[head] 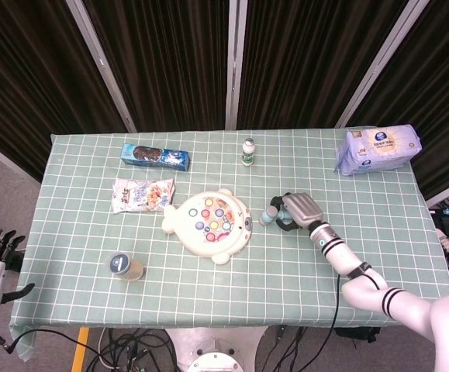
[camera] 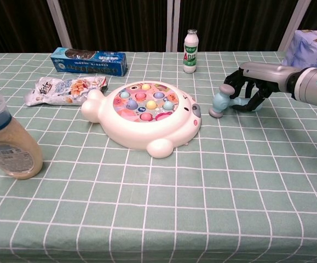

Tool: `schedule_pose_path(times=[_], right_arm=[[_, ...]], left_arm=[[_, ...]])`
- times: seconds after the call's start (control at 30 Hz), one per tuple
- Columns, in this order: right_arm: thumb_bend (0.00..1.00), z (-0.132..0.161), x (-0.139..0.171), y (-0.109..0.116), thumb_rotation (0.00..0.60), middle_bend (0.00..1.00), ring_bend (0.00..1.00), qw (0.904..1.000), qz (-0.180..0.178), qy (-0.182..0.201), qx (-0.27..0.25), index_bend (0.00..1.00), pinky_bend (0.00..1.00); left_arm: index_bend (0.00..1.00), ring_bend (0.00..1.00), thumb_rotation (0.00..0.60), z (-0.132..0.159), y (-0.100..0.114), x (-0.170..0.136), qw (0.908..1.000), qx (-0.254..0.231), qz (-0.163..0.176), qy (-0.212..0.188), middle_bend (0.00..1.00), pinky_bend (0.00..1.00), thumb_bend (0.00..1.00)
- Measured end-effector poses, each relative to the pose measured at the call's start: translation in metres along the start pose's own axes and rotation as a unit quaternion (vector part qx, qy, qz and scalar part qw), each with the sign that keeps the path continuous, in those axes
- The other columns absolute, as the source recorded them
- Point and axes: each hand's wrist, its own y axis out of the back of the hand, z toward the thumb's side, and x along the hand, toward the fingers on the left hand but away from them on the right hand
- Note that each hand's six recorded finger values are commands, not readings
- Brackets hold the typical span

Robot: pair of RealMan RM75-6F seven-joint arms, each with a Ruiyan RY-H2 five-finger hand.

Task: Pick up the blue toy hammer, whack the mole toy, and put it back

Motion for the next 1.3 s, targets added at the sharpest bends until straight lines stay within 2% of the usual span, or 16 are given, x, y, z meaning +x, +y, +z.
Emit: schedule_pose_path(times=[0.63,0.73,0.93,1.3], right_arm=[[0.35,0.0,-0.002,-0.003,0.6,0.49,0.37,1.0,-0.006,-0.003,-0.002,0.49,0.44],[0.37,0.0,-0.003,-0.004,0.6,0.5,0.39,1.0,-0.007,-0.004,-0.005,0.5,0.48],[0.48,-0.001,-0.003,-0.003,0.6,0.56,0.46,0.9998,-0.016,-0.002,-0.012,0.59,0.59],[0.5,0.012,0.014,0.031,0.6,0.63,0.53,0.9975,-0.058,0.039,0.0,0.67,0.68]], left_arm=[[0.16,0.0,0.6,-0.004,-0.002,-0.003,1.0,-0.003,0.0,0.005,0.09,0.0,0.0],[0.16,0.0,0.6,-0.005,-0.002,-0.003,1.0,-0.004,0.0,0.005,0.09,0.0,0.0],[0.16,0.0,0.6,-0.006,-0.002,-0.005,1.0,-0.004,0.001,0.006,0.09,0.0,0.0],[0.16,0.0,0.6,-0.006,0.0,-0.006,1.0,-0.003,0.005,0.006,0.09,0.0,0.0]])
